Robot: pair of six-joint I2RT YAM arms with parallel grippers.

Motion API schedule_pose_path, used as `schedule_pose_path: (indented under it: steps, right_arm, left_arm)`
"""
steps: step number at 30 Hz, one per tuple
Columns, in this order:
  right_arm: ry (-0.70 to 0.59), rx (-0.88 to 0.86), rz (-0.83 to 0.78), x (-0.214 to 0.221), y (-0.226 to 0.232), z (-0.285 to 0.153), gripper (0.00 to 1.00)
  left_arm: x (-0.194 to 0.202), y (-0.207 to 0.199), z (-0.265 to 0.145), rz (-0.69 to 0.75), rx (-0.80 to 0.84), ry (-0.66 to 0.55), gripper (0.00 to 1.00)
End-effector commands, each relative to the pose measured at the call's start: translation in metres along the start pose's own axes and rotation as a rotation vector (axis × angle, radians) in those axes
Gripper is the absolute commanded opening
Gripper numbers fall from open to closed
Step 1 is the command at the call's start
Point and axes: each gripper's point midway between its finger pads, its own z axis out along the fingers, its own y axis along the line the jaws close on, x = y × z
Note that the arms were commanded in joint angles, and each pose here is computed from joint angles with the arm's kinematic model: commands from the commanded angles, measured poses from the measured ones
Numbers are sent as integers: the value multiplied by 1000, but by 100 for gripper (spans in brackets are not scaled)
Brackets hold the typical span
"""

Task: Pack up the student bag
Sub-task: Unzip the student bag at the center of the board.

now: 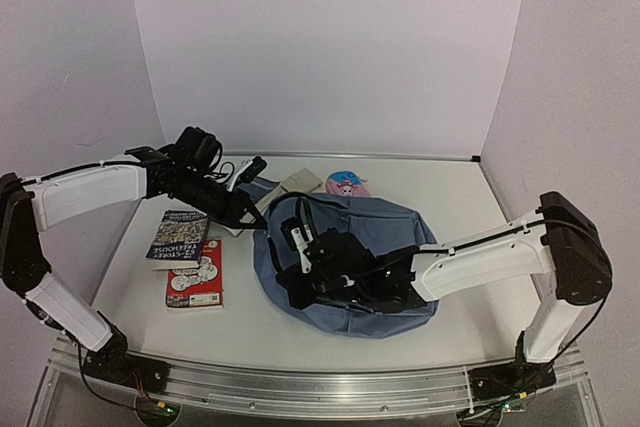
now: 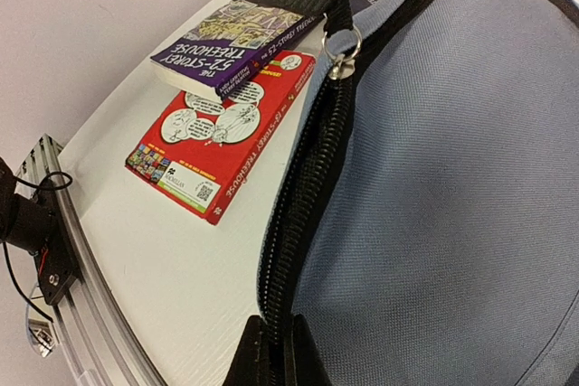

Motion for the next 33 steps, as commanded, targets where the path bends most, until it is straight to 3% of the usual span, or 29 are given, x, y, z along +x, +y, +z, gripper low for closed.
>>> schedule_pose_path:
  steps: [1, 21, 28, 30, 33]
  right_arm:
    - [43, -77, -15, 8, 27, -9, 0]
    - [154, -229, -56, 42, 81, -23, 0]
    - [154, -253, -49, 41, 90, -33, 0]
    - [127, -222, -23, 34, 85, -35, 8]
    - [55, -150, 24, 15, 74, -40, 36]
  left_arm:
    - [-27, 9, -7, 33, -39, -103, 0]
    - [-31, 57, -6, -94, -109, -117, 0]
    - [-27, 56, 3, -111, -46, -87, 0]
    - [-27, 50, 5, -108, -1, -76, 0]
    - [-24, 32, 8, -97, 117, -44, 0]
